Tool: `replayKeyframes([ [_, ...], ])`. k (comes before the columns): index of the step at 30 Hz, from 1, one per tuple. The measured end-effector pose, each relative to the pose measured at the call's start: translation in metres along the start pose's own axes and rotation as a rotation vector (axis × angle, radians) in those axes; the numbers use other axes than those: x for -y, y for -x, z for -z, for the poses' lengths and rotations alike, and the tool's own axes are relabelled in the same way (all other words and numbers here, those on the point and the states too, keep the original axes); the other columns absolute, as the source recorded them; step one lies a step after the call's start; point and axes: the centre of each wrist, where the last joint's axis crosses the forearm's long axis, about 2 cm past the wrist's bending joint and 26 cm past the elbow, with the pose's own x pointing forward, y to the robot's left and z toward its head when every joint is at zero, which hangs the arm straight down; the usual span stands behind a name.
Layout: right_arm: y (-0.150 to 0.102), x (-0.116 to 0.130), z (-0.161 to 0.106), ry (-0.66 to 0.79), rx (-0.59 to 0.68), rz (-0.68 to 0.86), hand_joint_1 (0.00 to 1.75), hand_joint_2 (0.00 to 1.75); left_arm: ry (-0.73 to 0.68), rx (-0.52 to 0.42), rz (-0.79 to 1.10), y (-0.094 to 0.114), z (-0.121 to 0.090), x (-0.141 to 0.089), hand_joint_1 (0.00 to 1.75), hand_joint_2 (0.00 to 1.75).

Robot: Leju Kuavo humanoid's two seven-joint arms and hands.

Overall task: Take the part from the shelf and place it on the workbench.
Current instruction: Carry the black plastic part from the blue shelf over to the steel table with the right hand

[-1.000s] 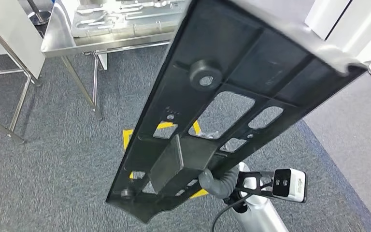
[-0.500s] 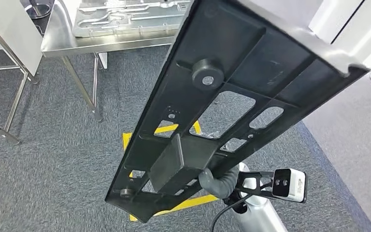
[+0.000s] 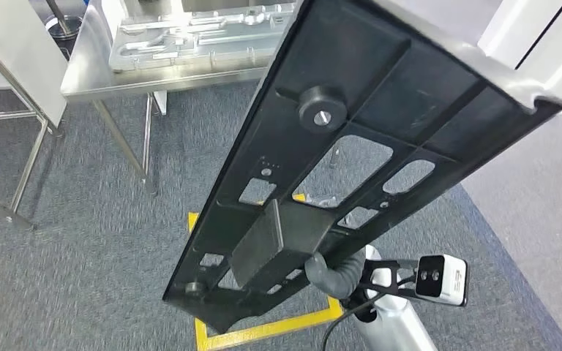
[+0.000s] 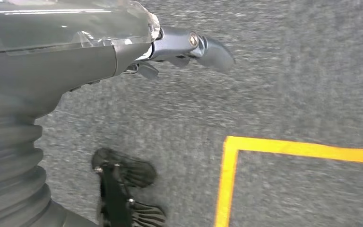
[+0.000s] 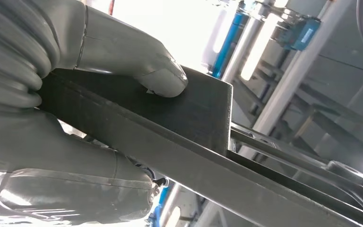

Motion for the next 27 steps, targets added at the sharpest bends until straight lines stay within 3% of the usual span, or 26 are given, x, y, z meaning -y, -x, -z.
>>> replayKeyframes([
  [27, 0.0016, 0.0004, 0.0011, 0.011, 0.002, -0.001, 1.75, 1.75, -0.006, 0.003, 0.001, -0.0002, 0.0001, -0.0025, 0.00, 1.75],
])
